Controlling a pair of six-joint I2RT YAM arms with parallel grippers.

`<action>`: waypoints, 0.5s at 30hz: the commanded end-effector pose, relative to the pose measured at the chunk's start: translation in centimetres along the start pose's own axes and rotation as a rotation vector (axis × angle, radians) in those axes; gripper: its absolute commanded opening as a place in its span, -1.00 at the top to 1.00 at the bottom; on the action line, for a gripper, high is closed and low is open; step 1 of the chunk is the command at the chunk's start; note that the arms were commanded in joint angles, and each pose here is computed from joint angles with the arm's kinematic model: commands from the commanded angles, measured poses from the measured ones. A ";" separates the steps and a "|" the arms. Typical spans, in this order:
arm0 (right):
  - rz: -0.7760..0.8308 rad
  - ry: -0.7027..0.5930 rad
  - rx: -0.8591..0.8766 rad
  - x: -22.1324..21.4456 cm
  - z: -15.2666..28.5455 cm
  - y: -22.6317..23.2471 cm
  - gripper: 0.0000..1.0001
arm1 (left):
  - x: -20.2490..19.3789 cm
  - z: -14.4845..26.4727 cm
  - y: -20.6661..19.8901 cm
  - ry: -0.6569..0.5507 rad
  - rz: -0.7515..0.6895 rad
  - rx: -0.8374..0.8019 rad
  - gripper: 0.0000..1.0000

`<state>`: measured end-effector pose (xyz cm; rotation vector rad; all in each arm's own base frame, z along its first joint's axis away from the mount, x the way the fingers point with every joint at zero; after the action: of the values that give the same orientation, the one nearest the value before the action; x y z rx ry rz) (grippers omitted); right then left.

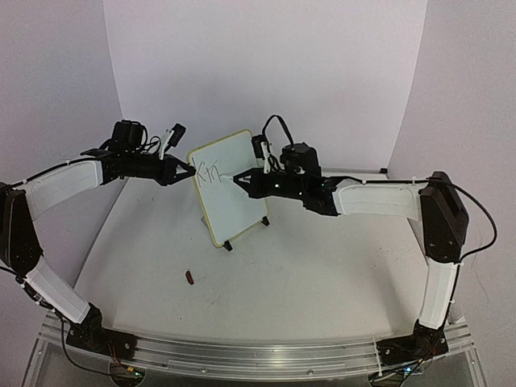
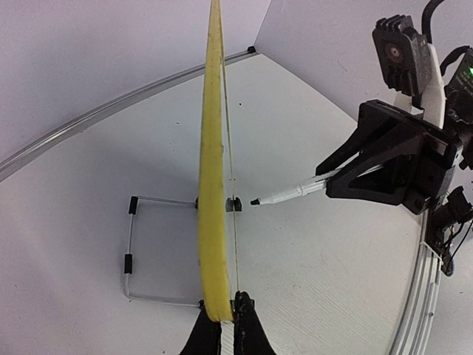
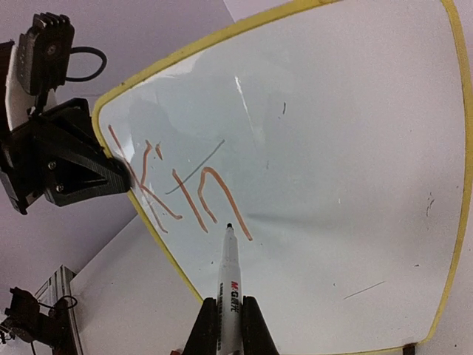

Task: Write a sentence on the whiteboard
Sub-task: Write on the whiteboard with the whiteboard marker without the cap.

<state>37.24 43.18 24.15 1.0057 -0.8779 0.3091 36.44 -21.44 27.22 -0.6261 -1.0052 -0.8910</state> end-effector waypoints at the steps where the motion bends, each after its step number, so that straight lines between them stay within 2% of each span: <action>1: 0.025 -0.098 0.096 3.8 1.9 3.3 1.00 | 0.2 0.6 0.2 0.001 -0.050 0.030 1.00; 15: -0.016 -0.092 0.090 4.3 0.5 1.1 1.00 | 0.2 0.5 0.1 0.001 -0.052 0.021 1.00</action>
<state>38.24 42.22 26.05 1.0593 -0.9031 0.2875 36.42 -21.45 27.22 -0.6271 -1.0052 -0.8922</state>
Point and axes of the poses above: each gripper's point midway between its finger pads, its own z axis back along the fingers, its own y axis along the line the jaws close on, x = y × z, the point moved 3 cm from there along z, back along the fingers, and after that the axes turned 13 degrees about -z, right-handed, at the moved point
